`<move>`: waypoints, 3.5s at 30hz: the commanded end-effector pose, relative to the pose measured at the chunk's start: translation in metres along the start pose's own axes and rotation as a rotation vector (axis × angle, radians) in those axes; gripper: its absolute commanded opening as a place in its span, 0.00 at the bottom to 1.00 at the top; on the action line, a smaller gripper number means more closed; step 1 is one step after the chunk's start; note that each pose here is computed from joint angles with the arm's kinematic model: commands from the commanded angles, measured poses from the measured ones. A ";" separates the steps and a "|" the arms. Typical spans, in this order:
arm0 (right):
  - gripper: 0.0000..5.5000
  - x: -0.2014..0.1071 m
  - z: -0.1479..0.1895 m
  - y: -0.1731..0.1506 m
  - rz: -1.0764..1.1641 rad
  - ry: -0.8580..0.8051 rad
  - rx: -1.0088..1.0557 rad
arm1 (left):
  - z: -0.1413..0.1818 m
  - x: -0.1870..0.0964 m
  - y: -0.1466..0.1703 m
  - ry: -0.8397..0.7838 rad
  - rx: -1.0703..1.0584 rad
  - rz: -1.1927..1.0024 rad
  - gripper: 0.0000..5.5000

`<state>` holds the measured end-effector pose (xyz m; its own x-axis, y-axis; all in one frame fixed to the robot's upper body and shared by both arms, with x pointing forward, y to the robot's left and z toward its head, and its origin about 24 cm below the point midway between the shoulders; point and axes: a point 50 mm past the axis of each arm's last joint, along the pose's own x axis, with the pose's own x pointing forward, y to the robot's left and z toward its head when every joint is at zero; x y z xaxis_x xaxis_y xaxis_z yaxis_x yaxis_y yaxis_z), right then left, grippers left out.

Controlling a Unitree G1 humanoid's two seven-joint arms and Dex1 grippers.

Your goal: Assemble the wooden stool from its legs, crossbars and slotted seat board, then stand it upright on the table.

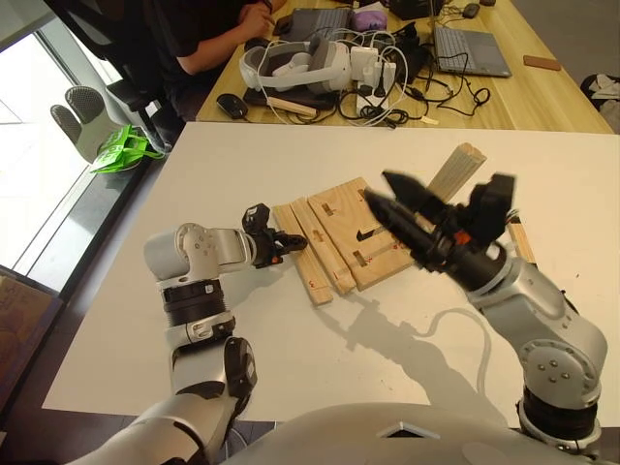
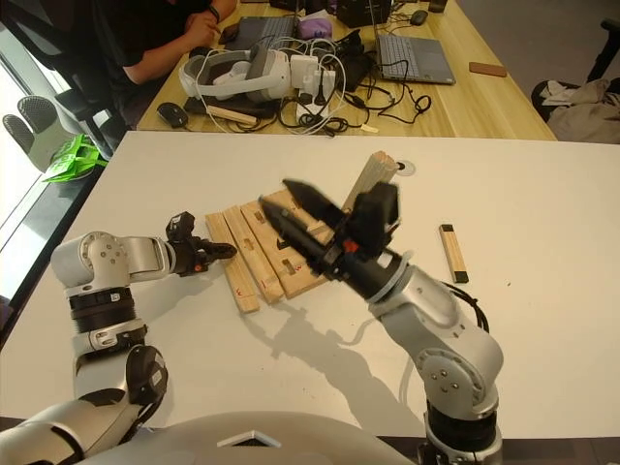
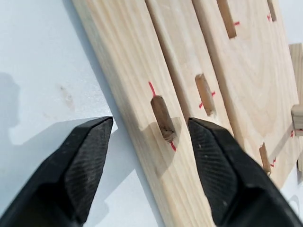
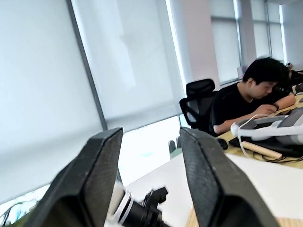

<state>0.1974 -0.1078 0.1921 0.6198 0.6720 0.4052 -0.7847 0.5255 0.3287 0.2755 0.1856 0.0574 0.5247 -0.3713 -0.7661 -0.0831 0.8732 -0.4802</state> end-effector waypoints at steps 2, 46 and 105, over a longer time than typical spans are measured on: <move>0.40 0.005 0.025 -0.009 -0.059 -0.135 0.064 | -0.022 0.006 0.010 0.047 -0.074 0.076 0.39; 0.60 0.049 0.053 -0.020 0.137 -0.142 0.162 | 0.100 -0.147 -0.093 -1.210 1.198 0.009 0.11; 0.18 0.078 0.065 -0.018 0.317 -0.127 0.062 | 0.094 -0.178 -0.116 -0.873 1.254 -0.464 0.69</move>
<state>0.2694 -0.0998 0.2705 0.4230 0.6954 0.5810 -0.9059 0.3390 0.2538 0.2681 0.1680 0.2831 0.6118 -0.7895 0.0481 0.7062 0.5726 0.4164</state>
